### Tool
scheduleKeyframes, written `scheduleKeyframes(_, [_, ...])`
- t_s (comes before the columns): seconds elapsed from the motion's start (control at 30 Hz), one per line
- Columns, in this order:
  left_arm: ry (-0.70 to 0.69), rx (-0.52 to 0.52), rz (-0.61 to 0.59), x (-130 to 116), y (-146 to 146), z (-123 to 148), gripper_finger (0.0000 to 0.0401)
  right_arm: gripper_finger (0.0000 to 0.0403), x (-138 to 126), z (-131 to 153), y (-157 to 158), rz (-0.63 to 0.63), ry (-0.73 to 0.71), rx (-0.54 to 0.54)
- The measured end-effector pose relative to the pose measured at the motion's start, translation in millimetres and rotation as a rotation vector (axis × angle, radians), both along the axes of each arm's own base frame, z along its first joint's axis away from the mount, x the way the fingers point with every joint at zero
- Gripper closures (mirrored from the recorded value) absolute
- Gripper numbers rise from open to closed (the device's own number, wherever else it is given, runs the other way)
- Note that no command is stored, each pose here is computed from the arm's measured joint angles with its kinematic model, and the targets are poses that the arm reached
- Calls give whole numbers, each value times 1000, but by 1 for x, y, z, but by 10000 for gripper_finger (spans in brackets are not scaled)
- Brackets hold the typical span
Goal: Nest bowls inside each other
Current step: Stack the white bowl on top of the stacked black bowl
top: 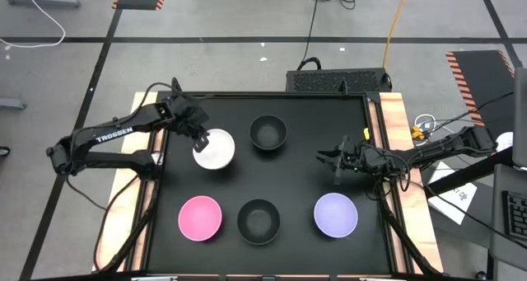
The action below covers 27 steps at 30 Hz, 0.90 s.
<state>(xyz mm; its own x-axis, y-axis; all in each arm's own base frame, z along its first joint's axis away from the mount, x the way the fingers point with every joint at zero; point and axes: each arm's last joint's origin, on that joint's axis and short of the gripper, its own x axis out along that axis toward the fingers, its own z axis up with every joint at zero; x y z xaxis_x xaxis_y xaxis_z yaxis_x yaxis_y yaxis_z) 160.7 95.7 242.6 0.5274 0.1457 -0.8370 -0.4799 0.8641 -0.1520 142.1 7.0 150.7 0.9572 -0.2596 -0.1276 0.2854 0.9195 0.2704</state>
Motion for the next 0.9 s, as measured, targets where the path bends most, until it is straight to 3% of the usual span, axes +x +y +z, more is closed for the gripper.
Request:
scheduleKeyframes(0.43, [-37, 63, -173, 23, -43, 22, 397, 305, 0, 0, 0, -1, -2, 4])
scheduleKeyframes(0.9, [-55, -5, -318, 31, -82, 23, 397, 305, 0, 0, 0, -1, -3, 8])
